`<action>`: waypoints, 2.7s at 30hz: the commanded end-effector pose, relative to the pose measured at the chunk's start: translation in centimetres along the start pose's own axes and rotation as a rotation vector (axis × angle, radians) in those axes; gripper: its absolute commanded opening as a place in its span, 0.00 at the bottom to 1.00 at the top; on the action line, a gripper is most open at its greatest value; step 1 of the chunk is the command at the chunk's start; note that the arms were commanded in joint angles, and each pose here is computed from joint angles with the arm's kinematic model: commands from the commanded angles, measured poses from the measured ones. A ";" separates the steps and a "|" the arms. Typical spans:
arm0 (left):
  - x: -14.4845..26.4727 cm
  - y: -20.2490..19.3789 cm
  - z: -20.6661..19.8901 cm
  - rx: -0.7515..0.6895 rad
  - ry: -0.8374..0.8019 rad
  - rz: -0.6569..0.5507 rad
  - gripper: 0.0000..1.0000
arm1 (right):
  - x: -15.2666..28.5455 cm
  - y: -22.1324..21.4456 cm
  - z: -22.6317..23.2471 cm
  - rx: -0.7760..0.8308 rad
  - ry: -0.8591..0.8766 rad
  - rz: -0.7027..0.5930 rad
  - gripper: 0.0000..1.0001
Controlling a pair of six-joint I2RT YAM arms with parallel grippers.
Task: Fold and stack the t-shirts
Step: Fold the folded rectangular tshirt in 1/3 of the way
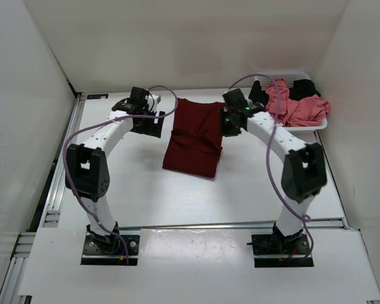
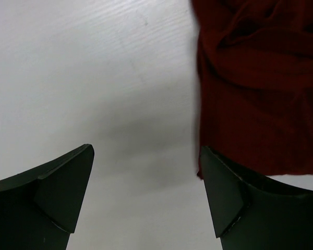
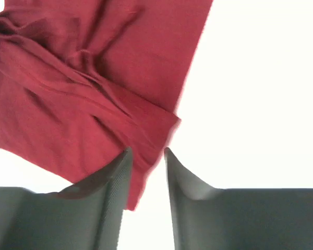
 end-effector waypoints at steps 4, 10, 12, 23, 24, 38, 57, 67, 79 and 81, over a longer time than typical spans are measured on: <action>-3.0 3.9 -1.7 -0.048 -0.001 -0.072 0.92 | -0.3 -5.1 -3.1 -0.045 0.044 0.099 0.07; -1.6 2.2 -4.0 -0.057 -0.218 -0.044 0.87 | -2.0 -5.1 -0.9 -0.091 0.150 0.074 0.01; -1.5 0.4 -4.7 -0.047 -0.300 0.026 0.87 | -2.8 -5.7 -0.7 -0.095 0.150 0.106 0.01; -2.2 -5.5 -5.0 0.046 -0.508 0.125 0.96 | -1.4 -11.9 -1.5 -0.317 0.318 0.209 0.51; -2.5 -5.7 -5.0 0.049 -0.509 0.134 0.96 | -1.9 -12.6 -1.3 -0.327 0.327 0.240 0.51; -6.5 -4.9 -5.4 0.048 -0.523 0.177 0.40 | -5.0 -13.3 -1.0 -0.404 0.390 0.278 0.38; 0.2 -15.0 -8.1 0.007 -0.502 0.350 0.14 | 1.1 -21.9 -5.0 -0.319 0.359 0.450 0.04; 4.1 -13.9 -7.9 -0.117 -0.313 0.224 0.75 | 4.9 -20.3 -5.6 -0.147 0.256 0.395 0.54; 3.5 -8.4 -7.7 -0.174 -0.153 0.069 0.75 | 5.3 -13.7 -4.7 -0.048 0.019 0.107 0.04; 2.8 -8.1 -8.1 -0.173 -0.189 0.077 0.75 | 4.5 -13.0 -3.6 -0.041 0.066 0.101 0.02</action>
Point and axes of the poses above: each gripper's point midway between its finger pads, its own x axis back along the fingers, its own z axis along the line the jaws close on, y = z × x, the point moved 9 cm from there along x, back along the fingers, and after that the axes turned 8 degrees about -x, right-handed, at the moved point
